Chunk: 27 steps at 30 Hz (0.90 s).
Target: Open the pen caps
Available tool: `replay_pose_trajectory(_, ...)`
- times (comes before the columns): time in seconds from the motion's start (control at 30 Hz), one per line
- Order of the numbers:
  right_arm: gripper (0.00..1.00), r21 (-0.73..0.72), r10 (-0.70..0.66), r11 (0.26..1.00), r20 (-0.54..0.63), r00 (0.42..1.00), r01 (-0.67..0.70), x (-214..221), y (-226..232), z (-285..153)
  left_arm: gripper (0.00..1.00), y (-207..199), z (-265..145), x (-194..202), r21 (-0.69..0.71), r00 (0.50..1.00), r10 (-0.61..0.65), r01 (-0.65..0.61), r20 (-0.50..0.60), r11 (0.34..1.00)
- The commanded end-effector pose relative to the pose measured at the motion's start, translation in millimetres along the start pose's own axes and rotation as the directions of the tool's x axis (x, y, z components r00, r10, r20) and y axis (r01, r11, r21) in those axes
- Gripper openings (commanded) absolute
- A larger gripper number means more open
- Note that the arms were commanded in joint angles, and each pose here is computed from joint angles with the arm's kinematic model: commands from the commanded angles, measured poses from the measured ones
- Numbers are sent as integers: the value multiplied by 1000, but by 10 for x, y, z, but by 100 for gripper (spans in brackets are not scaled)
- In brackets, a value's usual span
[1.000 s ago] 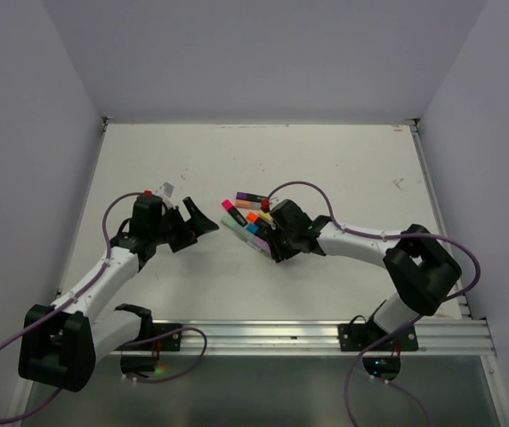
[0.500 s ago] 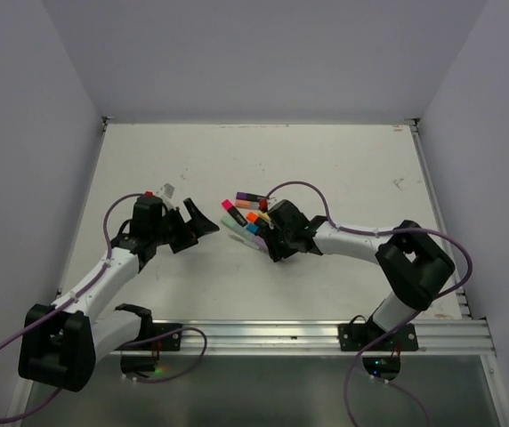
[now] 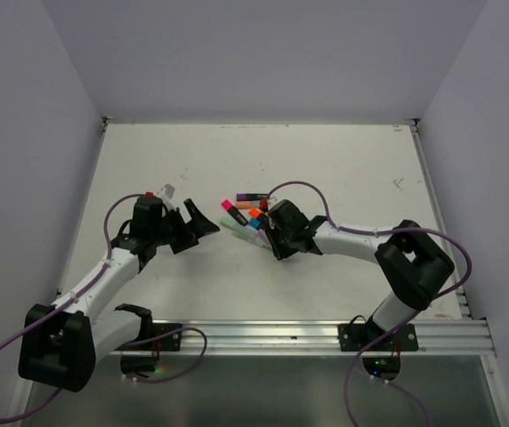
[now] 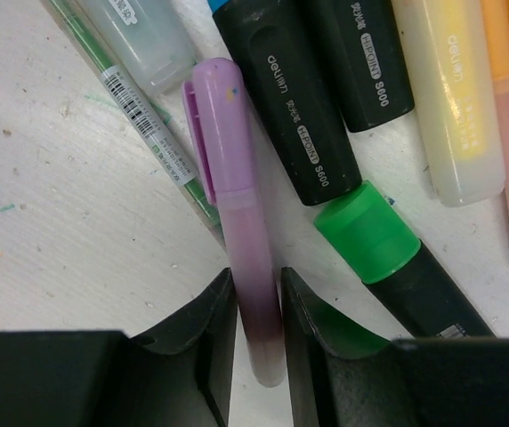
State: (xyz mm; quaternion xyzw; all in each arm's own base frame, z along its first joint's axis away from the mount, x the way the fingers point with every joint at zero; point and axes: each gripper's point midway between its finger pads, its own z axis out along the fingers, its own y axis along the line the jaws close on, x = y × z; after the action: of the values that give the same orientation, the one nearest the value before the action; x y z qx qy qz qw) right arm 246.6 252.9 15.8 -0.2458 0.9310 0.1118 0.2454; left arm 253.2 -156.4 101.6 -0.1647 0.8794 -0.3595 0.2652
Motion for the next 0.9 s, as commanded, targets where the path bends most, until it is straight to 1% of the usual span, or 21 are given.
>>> replay_pose_trajectory(0.0,29,-21,-5,1000,19,1000,5,-64,41,-70,97,-98,-19,-20,57,1000,24,-24,8,998)
replay_pose_trajectory(0.1,24,-19,-11,1000,39,999,12,-135,37,-124,97,-105,-19,-17,62,1000,24,-24,7,998)
replay_pose_trajectory(0.3,23,-42,-32,998,84,996,36,-310,92,-291,97,-146,-22,-19,82,1000,29,-30,3,996)
replay_pose_trajectory(0.33,18,-54,-40,998,86,995,44,-323,113,-321,97,-147,-23,-16,84,999,32,-32,3,996)
replay_pose_trajectory(0.37,17,-71,-48,996,83,995,53,-331,143,-360,97,-183,-31,-27,98,999,37,-38,5,994)
replay_pose_trajectory(0.4,13,-74,-56,995,92,994,63,-361,148,-399,97,-194,-34,-23,105,999,40,-40,4,994)
replay_pose_trajectory(0.43,7,-75,-61,995,106,992,69,-398,149,-461,96,-212,-34,-24,114,999,43,-43,3,993)
replay_pose_trajectory(0.5,4,-151,-68,985,111,992,85,-428,290,-568,93,-307,-42,-26,166,998,58,-57,-1,984)
replay_pose_trajectory(0.53,0,-179,-68,980,127,990,90,-472,339,-635,91,-362,-48,-31,196,998,65,-63,0,979)
replay_pose_trajectory(0.57,0,-206,-61,974,142,988,90,-534,400,-678,88,-497,-68,-51,267,996,89,-89,13,960)
replay_pose_trajectory(0.6,0,-279,-57,955,145,988,96,-548,533,-730,86,-560,-66,-47,299,998,68,-65,1,952)
replay_pose_trajectory(0.63,0,-321,-50,942,158,986,99,-589,616,-765,84,-634,-72,-32,338,998,67,-61,-5,939)
replay_pose_trajectory(0.67,0,-377,-25,921,188,982,96,-685,739,-806,81,-797,-118,-39,424,995,97,-92,8,901)
replay_pose_trajectory(0.7,0,-416,-9,905,192,981,89,-722,815,-830,79,-872,-119,-23,459,998,68,-54,-14,887)
replay_pose_trajectory(0.73,0,-478,-1,874,184,983,91,-731,932,-878,76,-949,-126,24,494,996,81,-58,-26,868)
replay_pose_trajectory(0.77,0,-503,8,860,185,983,88,-768,995,-869,72,-1011,-137,35,519,995,93,-66,-26,852)
replay_pose_trajectory(0.8,0,-532,37,844,179,983,65,-818,1052,-914,69,-1087,-152,40,554,992,122,-92,-19,828)
replay_pose_trajectory(0.87,0,-602,79,797,179,981,46,-879,1195,-1007,68,-1119,-159,39,566,989,150,-121,-5,816)
